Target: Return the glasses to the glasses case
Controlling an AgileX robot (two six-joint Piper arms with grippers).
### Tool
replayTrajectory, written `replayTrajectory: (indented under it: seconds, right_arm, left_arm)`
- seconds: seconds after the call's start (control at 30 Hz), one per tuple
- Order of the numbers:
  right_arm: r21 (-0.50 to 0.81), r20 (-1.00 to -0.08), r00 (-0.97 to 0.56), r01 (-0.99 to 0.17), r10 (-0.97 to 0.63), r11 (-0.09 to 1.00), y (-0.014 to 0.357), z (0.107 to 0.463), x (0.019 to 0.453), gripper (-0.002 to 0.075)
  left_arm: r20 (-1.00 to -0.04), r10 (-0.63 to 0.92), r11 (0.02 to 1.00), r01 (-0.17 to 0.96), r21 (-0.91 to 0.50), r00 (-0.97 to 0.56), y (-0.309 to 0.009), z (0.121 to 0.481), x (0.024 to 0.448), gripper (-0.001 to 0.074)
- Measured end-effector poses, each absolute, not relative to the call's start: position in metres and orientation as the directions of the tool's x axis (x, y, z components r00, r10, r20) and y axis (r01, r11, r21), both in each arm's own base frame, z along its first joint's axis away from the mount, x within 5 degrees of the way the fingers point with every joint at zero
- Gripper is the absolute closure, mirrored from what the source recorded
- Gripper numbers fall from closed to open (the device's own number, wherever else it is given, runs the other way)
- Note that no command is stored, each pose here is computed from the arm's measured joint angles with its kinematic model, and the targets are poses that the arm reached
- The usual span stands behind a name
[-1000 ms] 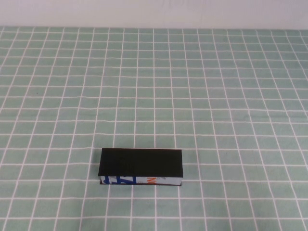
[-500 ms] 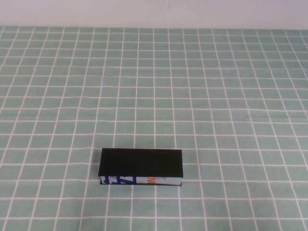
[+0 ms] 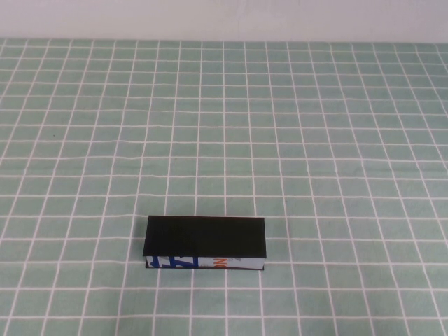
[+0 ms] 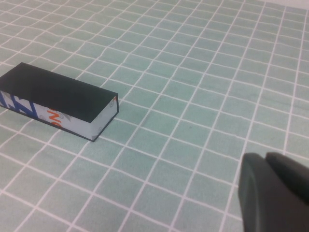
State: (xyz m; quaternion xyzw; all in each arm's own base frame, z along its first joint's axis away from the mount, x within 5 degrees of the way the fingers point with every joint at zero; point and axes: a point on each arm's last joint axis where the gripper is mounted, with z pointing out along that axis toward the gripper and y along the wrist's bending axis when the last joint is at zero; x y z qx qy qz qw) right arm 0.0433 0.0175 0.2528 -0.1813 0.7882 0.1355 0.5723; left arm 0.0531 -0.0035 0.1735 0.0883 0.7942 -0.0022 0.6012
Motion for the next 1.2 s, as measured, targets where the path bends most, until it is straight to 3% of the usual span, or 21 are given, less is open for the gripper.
replayTrajectory:
  seconds: [0.17, 0.47, 0.6, 0.73, 0.97, 1.2]
  right_arm:
    - [0.007, -0.955, -0.272, -0.408, -0.114, 0.913, 0.015, 0.253, 0.042, 0.0737]
    - [0.013, -0.983, -0.186, -0.073, 0.0, 0.997, -0.003, 0.258, 0.03, 0.0737]
    - [0.032, -0.982, -0.184, 0.015, 0.034, 0.999, -0.005, 0.257, 0.03, 0.0737]
    - [0.066, -0.981, -0.182, 0.024, 0.069, 0.998, -0.003, 0.242, 0.037, 0.0737]
    - [0.083, -0.973, -0.215, 0.005, 0.082, 0.997, 0.0, 0.182, 0.054, 0.0737]
    - [0.129, -0.949, -0.29, 0.012, 0.127, 0.992, 0.001, 0.172, 0.052, 0.0737]
  left_arm:
    - [-0.955, 0.138, 0.984, 0.143, 0.103, -0.261, -0.003, 0.174, 0.053, 0.0737]
    - [-0.956, 0.136, 0.985, 0.143, 0.101, -0.262, -0.003, 0.174, 0.053, 0.0737]
    - [-0.956, 0.136, 0.985, 0.143, 0.101, -0.262, -0.003, 0.174, 0.053, 0.0737]
    - [-0.956, 0.136, 0.985, 0.143, 0.101, -0.262, -0.003, 0.174, 0.053, 0.0737]
    - [-0.956, 0.136, 0.985, 0.143, 0.101, -0.262, -0.003, 0.174, 0.053, 0.0737]
    - [-0.956, 0.136, 0.985, 0.143, 0.101, -0.262, -0.003, 0.174, 0.053, 0.0737]
